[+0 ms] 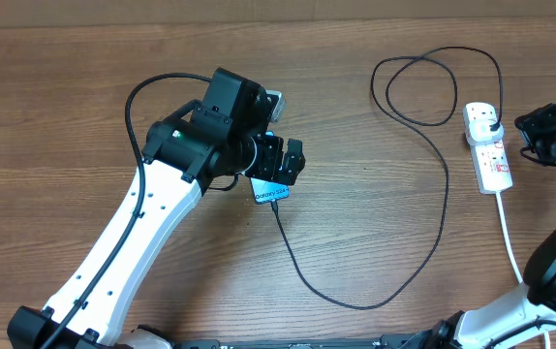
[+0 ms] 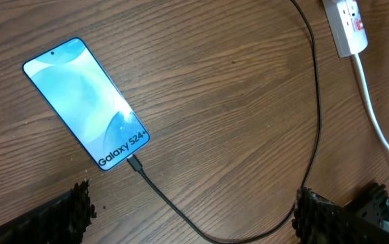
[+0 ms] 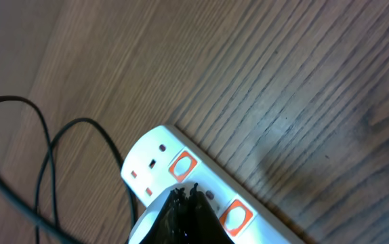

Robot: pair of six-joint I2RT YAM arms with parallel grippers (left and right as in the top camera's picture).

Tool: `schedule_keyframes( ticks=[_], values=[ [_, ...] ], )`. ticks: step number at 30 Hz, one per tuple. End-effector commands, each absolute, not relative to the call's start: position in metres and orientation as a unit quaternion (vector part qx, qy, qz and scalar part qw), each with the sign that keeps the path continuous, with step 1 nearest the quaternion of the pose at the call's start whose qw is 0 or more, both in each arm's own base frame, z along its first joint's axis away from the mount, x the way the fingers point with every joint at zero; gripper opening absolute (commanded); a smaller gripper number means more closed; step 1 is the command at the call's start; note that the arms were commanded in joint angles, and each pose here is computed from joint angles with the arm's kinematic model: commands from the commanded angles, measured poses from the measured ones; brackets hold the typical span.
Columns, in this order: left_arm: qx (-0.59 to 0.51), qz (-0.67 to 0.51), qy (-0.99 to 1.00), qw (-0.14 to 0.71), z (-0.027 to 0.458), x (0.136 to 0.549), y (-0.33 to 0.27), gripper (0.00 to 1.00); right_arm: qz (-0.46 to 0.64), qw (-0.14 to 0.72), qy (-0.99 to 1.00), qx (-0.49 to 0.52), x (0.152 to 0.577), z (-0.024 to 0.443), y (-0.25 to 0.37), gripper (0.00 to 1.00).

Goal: Plug charger to phone and switch on socket
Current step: 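Position the right gripper tip over the power strip's orange switch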

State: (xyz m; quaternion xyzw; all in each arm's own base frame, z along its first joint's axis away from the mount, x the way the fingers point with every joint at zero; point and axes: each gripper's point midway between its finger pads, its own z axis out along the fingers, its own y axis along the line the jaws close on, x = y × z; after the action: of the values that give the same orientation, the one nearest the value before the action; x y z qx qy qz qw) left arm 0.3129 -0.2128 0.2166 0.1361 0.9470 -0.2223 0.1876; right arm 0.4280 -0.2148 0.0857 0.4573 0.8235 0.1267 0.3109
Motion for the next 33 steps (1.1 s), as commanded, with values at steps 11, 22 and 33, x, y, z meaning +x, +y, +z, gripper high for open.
schedule_keyframes(
  ticks=[11,22,33],
  values=[
    [0.143,-0.222,0.942,0.206,0.227,0.315,-0.214,1.00,0.123,0.276,0.826,0.476,0.428,0.053,-0.219,0.04],
    [0.143,-0.222,0.942,0.206,0.227,0.315,-0.214,1.00,0.142,0.248,0.836,0.469,0.432,0.031,-0.202,0.04],
    [0.143,-0.220,0.943,0.207,0.227,0.315,-0.214,1.00,0.148,0.225,0.850,0.453,0.434,0.022,-0.177,0.04]
  ],
)
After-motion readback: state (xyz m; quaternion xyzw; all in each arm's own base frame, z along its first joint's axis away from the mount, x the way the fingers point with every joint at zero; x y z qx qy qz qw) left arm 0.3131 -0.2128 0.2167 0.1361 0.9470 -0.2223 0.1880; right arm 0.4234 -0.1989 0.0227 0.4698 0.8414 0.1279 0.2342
